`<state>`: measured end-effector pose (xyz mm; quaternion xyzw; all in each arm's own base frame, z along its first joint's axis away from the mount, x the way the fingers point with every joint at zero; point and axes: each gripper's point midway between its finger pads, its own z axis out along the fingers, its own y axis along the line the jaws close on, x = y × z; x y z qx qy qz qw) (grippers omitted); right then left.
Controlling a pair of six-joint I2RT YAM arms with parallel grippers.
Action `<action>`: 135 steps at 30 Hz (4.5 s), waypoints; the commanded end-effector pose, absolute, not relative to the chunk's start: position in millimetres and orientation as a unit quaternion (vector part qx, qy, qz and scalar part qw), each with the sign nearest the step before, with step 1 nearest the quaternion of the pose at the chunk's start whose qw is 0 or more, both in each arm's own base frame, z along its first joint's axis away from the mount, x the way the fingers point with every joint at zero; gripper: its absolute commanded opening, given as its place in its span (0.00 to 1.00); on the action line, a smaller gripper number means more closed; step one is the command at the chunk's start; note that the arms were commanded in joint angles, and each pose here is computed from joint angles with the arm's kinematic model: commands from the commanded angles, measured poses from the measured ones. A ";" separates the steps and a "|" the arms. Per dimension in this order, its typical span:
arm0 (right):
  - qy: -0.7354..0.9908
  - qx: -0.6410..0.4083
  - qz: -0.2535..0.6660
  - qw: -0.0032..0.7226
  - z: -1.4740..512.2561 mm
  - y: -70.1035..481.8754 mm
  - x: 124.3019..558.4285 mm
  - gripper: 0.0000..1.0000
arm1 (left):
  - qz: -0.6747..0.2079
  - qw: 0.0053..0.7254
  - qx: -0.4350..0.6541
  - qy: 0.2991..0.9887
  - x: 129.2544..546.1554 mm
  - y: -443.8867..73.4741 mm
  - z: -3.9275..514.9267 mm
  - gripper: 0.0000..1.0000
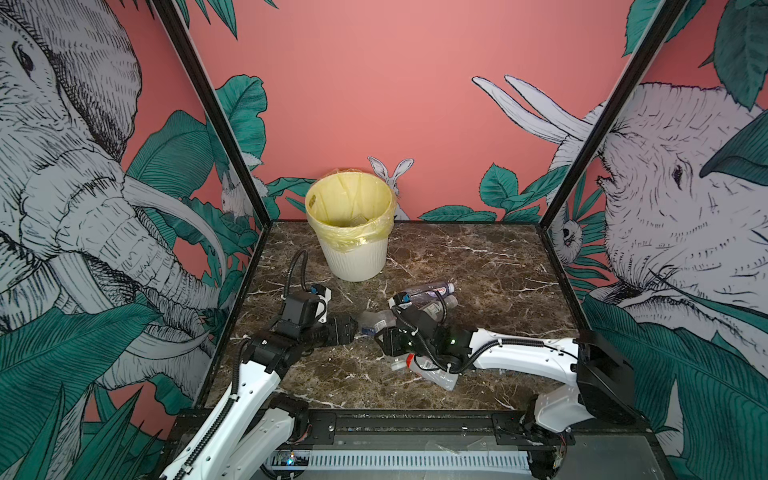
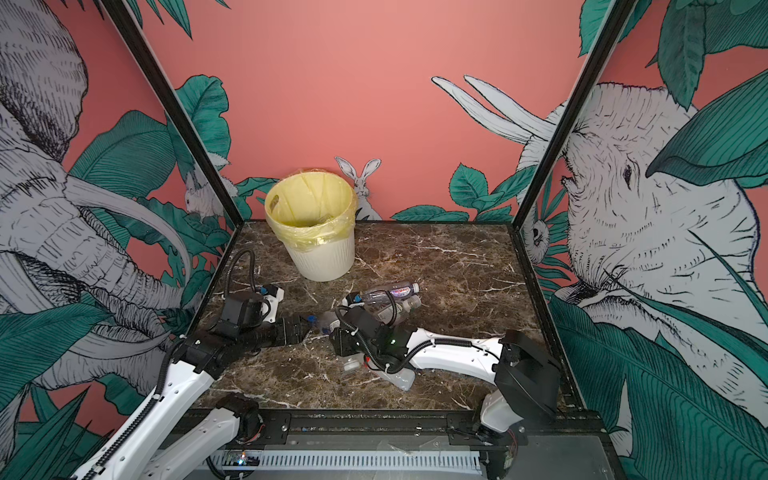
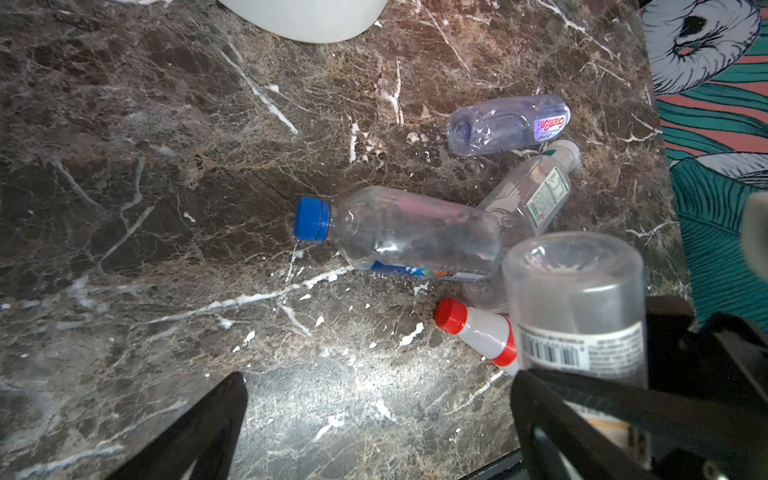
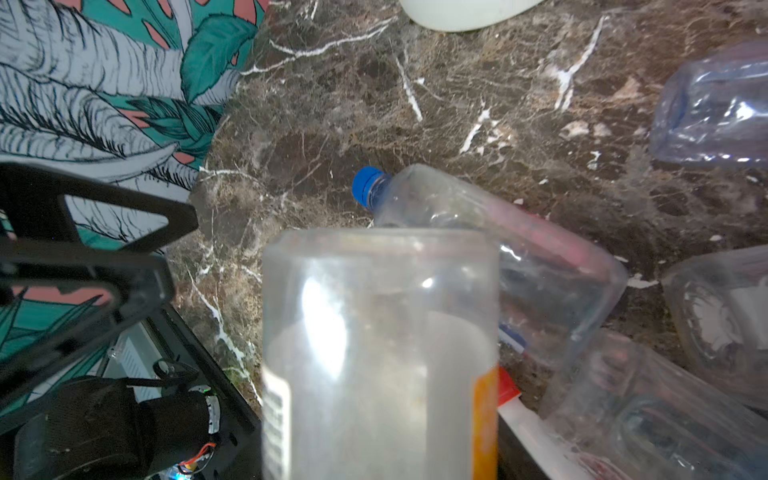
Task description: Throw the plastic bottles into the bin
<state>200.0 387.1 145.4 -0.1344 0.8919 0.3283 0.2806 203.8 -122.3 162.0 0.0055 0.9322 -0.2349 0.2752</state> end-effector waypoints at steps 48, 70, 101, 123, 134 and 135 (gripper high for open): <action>0.733 -0.078 0.426 0.525 334.0 318.3 288.7 0.53 | -0.230 0.265 -0.020 0.936 200.7 -118.0 140.3 0.99; 0.653 -0.106 0.400 0.634 525.8 419.7 430.3 0.99 | -0.274 0.291 -0.038 0.916 191.9 -121.4 175.2 0.99; 0.818 -0.027 0.308 0.485 289.0 272.5 285.6 0.99 | -0.040 0.302 -0.291 0.907 228.5 -29.3 173.2 1.00; 0.831 0.003 0.238 0.503 256.9 210.5 262.0 0.99 | -0.084 0.195 -0.634 0.744 350.3 37.9 157.8 1.00; 0.831 -0.005 0.201 0.520 256.8 194.4 267.1 0.99 | -0.058 0.214 -0.728 0.649 411.9 73.9 130.7 1.00; 0.831 -0.006 0.198 0.520 257.4 193.4 268.4 1.00 | -0.057 0.215 -0.734 0.642 419.5 77.3 128.5 1.00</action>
